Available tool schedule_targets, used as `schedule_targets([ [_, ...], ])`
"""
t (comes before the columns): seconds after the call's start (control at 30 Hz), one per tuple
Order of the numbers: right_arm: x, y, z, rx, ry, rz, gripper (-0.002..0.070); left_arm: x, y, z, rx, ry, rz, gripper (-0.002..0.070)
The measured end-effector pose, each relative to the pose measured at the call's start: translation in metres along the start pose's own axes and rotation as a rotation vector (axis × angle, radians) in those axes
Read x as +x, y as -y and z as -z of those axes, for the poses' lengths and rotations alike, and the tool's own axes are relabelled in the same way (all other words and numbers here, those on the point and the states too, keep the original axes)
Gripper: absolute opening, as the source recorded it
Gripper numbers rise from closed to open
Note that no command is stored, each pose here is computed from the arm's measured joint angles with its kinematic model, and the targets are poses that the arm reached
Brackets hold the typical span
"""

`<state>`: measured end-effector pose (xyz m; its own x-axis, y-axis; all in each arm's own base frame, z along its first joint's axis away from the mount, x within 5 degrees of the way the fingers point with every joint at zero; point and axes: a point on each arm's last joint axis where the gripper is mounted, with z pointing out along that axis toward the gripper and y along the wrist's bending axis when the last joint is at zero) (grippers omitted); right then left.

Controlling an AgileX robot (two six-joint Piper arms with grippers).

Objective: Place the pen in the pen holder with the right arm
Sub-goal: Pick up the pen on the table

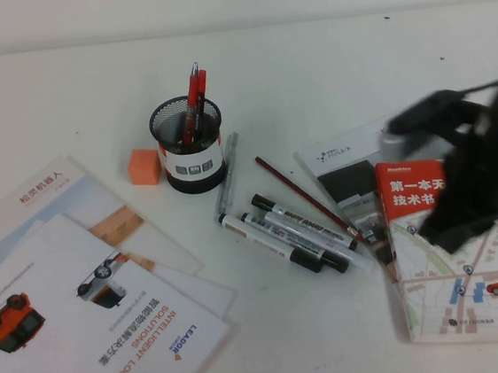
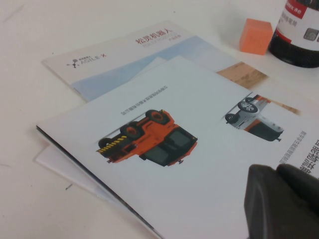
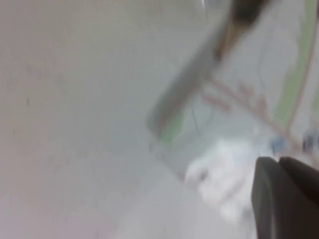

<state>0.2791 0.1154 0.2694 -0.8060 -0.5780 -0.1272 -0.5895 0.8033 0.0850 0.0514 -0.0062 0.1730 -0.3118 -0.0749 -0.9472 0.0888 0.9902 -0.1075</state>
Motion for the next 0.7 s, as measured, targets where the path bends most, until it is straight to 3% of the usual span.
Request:
schedule_targets([
  [0.3, -0.082, -0.037, -0.016, 0.023, 0.038, 0.160, 0.0001, 0.000, 0.000, 0.000, 0.000, 0.000, 0.000, -0.0002],
  [0.5, -0.119, -0.074, -0.034, 0.014, 0.056, 0.259, 0.0137, 0.000, 0.000, 0.000, 0.000, 0.000, 0.000, -0.0002],
  [0.6, -0.135, -0.083, -0.047, 0.010, 0.060, 0.283, 0.0224, 0.000, 0.000, 0.000, 0.000, 0.000, 0.000, -0.0003],
  [0.7, -0.150, -0.088, -0.063, 0.008, 0.055, 0.296, 0.0263, 0.000, 0.000, 0.000, 0.000, 0.000, 0.000, -0.0002],
])
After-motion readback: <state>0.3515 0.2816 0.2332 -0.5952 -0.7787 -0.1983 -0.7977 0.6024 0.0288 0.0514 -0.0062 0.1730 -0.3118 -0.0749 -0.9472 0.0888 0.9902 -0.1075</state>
